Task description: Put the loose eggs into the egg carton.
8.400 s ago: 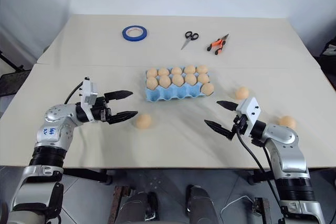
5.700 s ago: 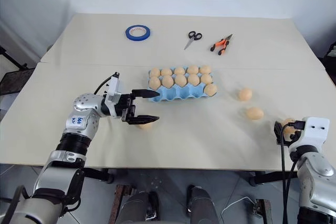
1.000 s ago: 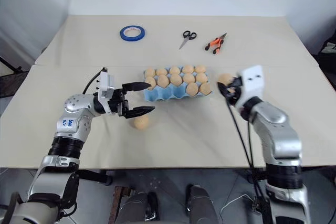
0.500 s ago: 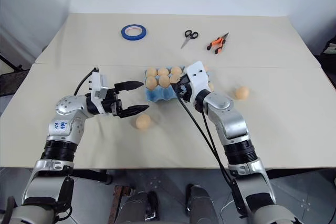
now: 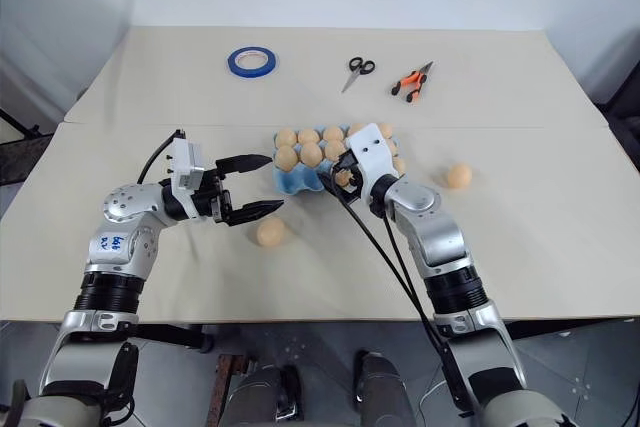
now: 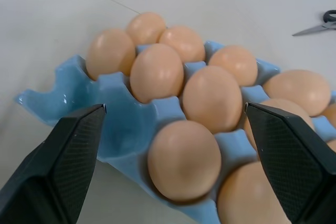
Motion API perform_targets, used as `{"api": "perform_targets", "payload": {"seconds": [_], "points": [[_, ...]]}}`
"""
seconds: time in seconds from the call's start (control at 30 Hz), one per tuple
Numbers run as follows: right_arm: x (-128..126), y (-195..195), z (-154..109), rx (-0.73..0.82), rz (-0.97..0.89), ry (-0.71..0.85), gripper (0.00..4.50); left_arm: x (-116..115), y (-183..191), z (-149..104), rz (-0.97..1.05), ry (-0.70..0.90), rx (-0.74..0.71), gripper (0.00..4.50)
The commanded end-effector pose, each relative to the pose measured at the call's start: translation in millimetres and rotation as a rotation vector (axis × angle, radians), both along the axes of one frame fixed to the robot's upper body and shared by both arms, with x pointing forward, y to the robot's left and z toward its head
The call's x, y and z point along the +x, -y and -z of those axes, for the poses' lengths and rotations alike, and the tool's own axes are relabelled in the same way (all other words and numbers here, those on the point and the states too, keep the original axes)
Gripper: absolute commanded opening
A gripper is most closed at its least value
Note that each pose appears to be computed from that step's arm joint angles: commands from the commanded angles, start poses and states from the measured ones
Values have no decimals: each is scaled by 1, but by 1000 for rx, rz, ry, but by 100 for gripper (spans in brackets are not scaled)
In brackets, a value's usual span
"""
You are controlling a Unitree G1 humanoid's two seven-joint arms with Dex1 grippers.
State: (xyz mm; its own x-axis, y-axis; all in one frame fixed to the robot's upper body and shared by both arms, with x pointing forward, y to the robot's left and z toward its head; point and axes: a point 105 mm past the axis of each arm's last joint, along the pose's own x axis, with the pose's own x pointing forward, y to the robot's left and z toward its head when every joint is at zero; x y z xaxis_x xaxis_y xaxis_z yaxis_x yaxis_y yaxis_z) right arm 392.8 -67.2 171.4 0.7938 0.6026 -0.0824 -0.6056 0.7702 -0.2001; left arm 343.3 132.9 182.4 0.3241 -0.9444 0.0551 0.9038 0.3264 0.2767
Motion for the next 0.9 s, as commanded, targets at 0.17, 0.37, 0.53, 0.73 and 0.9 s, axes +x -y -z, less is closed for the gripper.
{"api": "perform_targets", "payload": {"seconds": [0.17,0.37,0.53,0.73,0.9], "points": [[-37,39,-45,96,-26,149,447,-1,-2,-9,3,28,-21,450],[-87,108,-30,31,70,160,447,1,-2,-6,6,17,-22,450],[-118,155,-15,-14,178,149,447,4,4,-6,25,13,-28,450],[-147,198,2,-7,301,119,447,8,9,-7,46,12,-31,450],[-153,209,12,10,344,101,447,10,11,-7,54,13,-31,450]]}}
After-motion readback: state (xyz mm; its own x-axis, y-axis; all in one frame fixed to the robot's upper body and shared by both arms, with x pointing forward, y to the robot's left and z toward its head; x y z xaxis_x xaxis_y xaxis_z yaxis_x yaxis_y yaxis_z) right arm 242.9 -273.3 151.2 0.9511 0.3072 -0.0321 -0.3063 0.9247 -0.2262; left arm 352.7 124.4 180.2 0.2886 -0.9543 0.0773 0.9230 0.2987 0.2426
